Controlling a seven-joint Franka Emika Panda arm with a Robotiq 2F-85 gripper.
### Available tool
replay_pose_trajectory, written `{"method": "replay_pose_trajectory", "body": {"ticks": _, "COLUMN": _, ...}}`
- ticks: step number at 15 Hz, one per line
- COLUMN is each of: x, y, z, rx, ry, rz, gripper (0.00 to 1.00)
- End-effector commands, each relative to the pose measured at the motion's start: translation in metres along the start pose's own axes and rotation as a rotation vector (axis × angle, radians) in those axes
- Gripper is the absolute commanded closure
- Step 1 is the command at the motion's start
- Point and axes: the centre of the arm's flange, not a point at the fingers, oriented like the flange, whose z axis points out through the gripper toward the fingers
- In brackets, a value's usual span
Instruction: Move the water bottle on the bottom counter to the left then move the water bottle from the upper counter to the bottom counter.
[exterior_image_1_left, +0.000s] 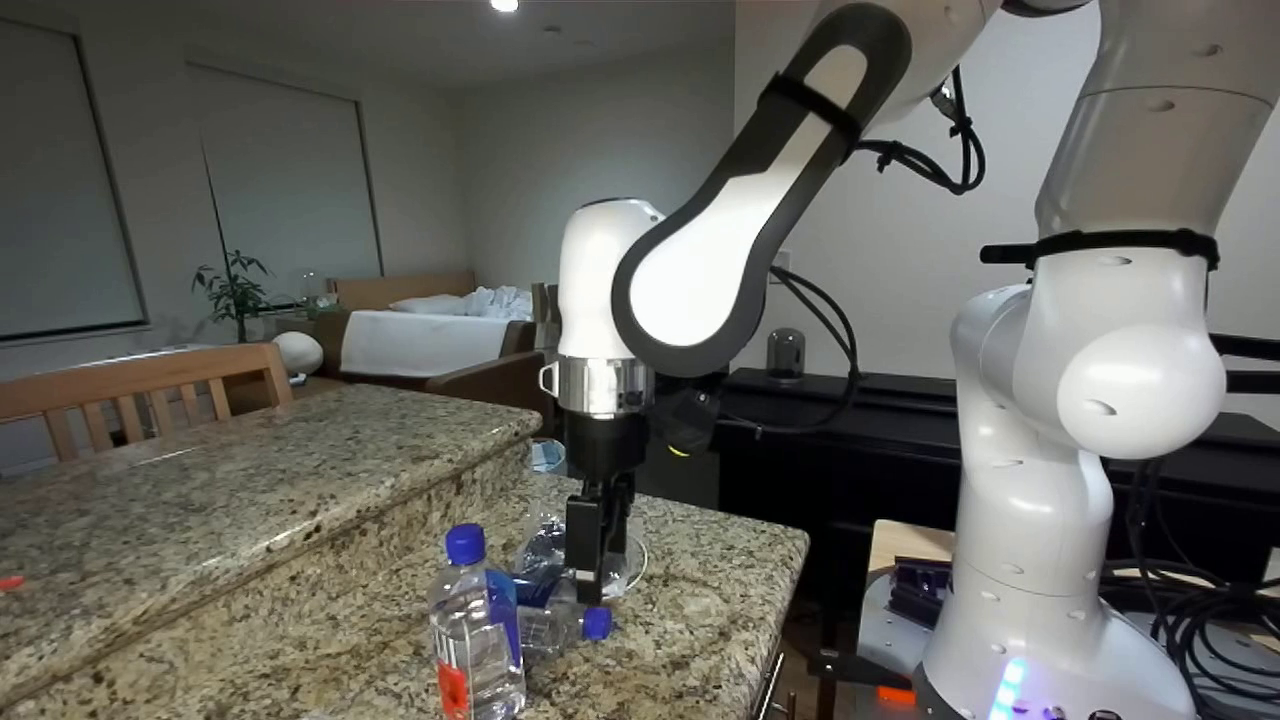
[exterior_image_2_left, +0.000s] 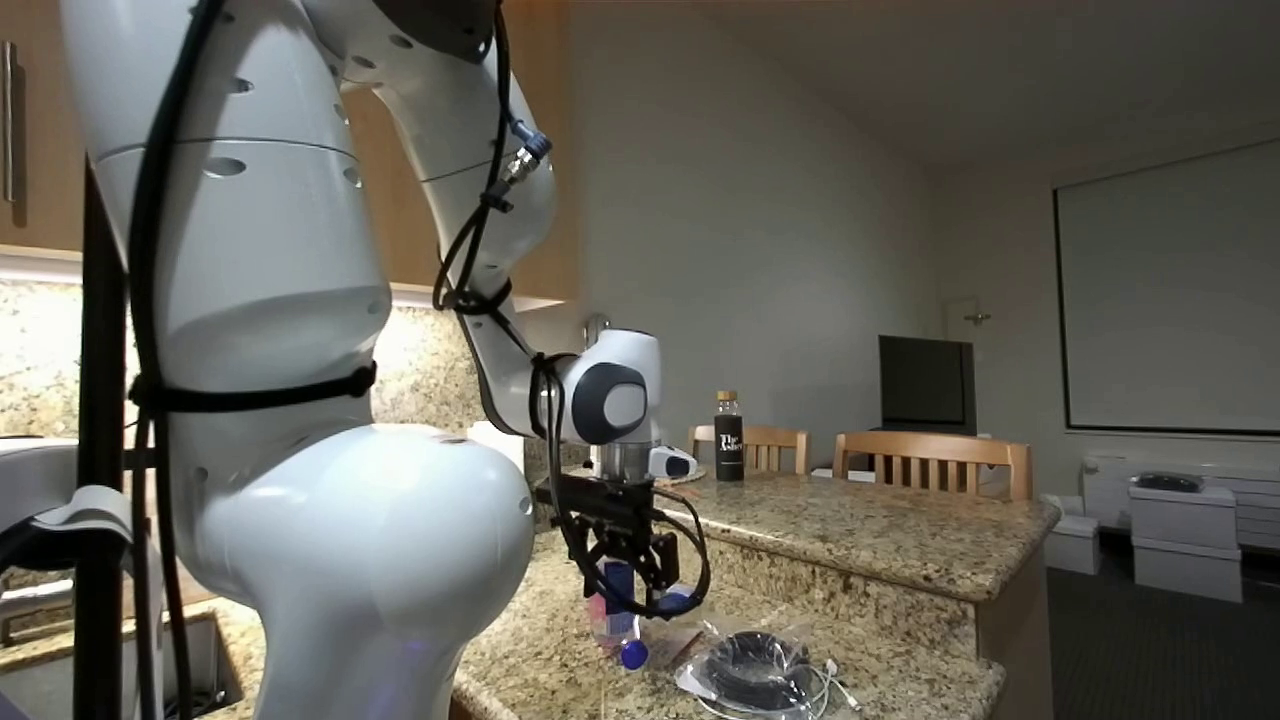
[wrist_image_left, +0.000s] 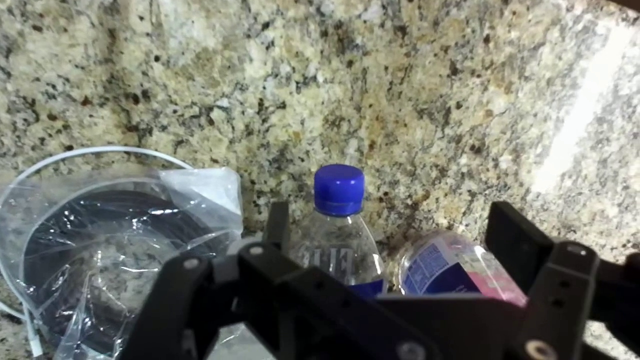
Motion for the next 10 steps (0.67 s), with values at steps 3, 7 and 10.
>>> {"method": "replay_pose_trajectory", "body": {"ticks": 3, "x": 0.01, "y": -0.009, "z": 0.037, "rx": 0.003, "ry": -0.013, "rz": -0.001, "gripper": 0.0}}
{"method": "replay_pose_trajectory", "body": {"ticks": 7, "x": 0.014, "y": 0.003, "z": 0.061, "rx": -0.003, "ry": -0.064, "rz": 0.031, "gripper": 0.0}}
{"method": "replay_pose_trajectory", "body": {"ticks": 10, "x": 0.017, "y": 0.008, "z": 0.07, "rx": -0.002, "ry": -0.08, "rz": 0.047, "gripper": 0.13}}
